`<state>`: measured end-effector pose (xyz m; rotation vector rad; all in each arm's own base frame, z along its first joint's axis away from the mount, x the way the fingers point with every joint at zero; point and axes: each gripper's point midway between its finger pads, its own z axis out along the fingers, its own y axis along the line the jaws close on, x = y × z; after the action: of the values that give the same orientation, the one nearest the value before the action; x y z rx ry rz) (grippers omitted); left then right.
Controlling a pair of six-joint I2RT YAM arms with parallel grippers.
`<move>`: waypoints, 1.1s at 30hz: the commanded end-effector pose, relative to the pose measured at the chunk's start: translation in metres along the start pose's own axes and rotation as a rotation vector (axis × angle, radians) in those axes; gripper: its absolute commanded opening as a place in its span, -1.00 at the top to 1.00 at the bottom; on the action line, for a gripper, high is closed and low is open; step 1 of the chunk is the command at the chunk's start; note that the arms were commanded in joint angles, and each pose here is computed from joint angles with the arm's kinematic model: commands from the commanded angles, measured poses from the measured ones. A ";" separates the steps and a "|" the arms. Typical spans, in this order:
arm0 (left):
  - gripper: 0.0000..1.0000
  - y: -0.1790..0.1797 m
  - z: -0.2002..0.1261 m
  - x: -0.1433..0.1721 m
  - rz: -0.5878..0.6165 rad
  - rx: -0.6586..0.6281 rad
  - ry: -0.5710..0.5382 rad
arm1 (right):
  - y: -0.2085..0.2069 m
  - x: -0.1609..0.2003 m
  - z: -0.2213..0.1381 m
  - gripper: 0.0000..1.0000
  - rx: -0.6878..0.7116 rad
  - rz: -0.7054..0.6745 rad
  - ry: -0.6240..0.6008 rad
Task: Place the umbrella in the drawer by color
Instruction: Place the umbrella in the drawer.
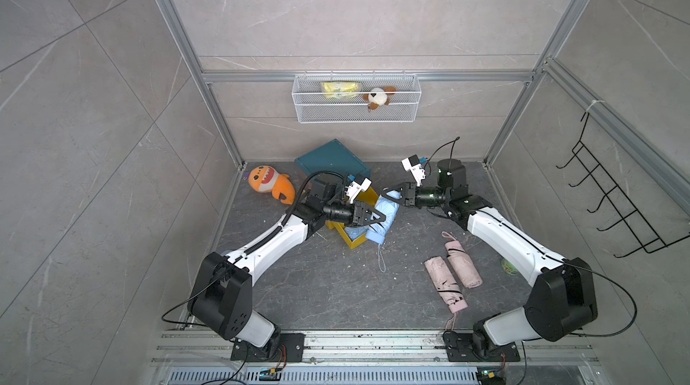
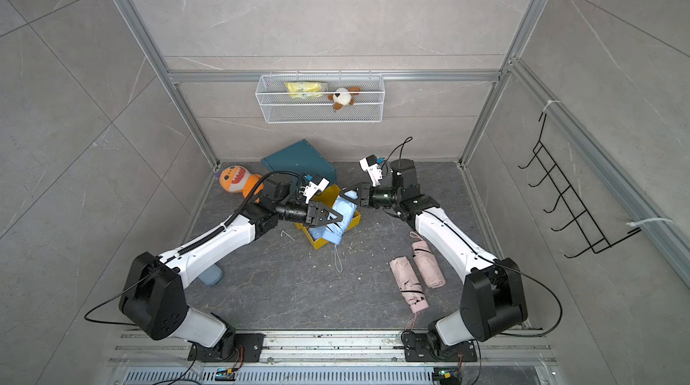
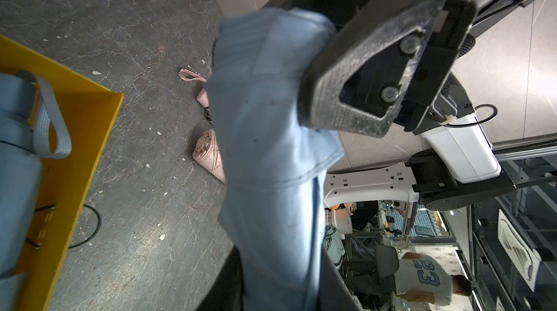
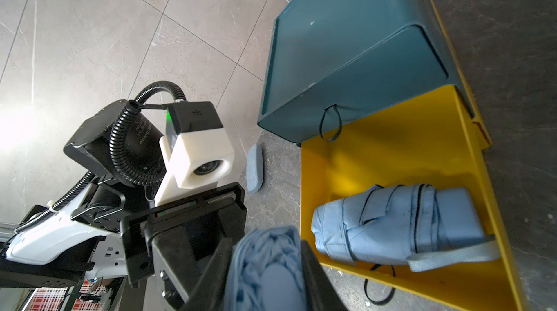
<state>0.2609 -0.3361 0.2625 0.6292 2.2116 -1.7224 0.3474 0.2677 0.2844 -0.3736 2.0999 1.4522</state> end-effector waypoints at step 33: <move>-0.41 0.033 -0.119 0.013 0.091 -0.731 -0.312 | -0.068 -0.055 0.039 0.60 0.280 0.114 -0.453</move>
<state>0.2677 -0.2180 0.2567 0.2442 2.3254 -0.8302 0.4232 0.2749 0.2376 0.1133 2.0446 1.1717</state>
